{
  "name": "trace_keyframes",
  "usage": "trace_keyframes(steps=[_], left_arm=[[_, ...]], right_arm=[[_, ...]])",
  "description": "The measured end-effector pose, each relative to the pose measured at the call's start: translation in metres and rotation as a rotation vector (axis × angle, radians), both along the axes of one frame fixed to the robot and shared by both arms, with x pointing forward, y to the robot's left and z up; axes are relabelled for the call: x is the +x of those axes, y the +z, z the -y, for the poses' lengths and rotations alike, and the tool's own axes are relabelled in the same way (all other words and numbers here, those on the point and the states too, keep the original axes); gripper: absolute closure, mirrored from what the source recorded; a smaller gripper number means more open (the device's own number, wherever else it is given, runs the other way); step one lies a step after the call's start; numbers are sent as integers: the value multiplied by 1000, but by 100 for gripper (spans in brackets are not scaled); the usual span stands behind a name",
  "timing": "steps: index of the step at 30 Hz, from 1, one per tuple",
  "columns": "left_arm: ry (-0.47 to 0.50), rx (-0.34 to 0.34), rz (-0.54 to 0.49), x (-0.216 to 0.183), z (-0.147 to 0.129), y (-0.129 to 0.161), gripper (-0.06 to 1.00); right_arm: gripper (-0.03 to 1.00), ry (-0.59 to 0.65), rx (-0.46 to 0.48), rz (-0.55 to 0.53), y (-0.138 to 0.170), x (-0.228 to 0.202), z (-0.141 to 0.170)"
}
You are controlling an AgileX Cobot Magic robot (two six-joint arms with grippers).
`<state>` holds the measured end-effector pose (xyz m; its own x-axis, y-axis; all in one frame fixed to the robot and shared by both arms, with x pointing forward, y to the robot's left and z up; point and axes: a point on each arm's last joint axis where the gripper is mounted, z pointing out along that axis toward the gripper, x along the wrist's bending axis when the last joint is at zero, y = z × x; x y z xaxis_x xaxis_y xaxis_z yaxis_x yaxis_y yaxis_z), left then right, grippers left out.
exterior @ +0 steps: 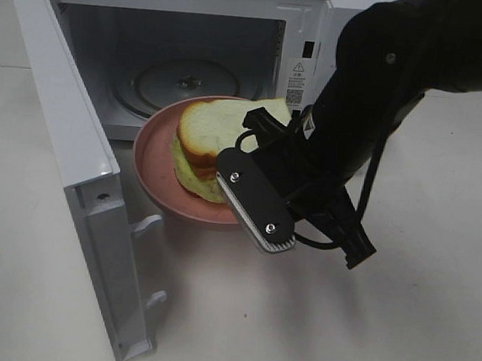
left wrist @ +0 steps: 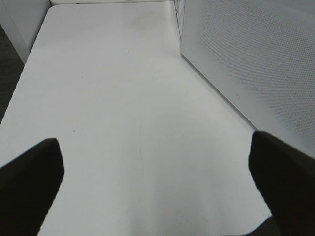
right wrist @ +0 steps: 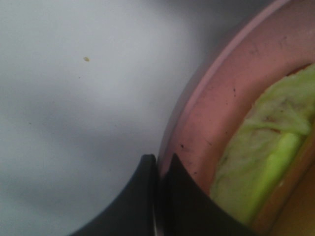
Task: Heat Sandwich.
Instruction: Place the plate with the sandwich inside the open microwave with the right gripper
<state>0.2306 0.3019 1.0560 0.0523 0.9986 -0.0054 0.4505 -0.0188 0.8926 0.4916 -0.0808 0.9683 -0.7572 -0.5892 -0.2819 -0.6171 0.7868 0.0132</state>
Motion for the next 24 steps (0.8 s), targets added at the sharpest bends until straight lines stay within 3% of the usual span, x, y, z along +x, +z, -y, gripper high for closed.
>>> trace_keyframes(steps=[24], left_arm=[[0, 0, 0, 0, 0, 0, -2]], right_arm=[[95, 6, -18, -9, -12, 58, -39]])
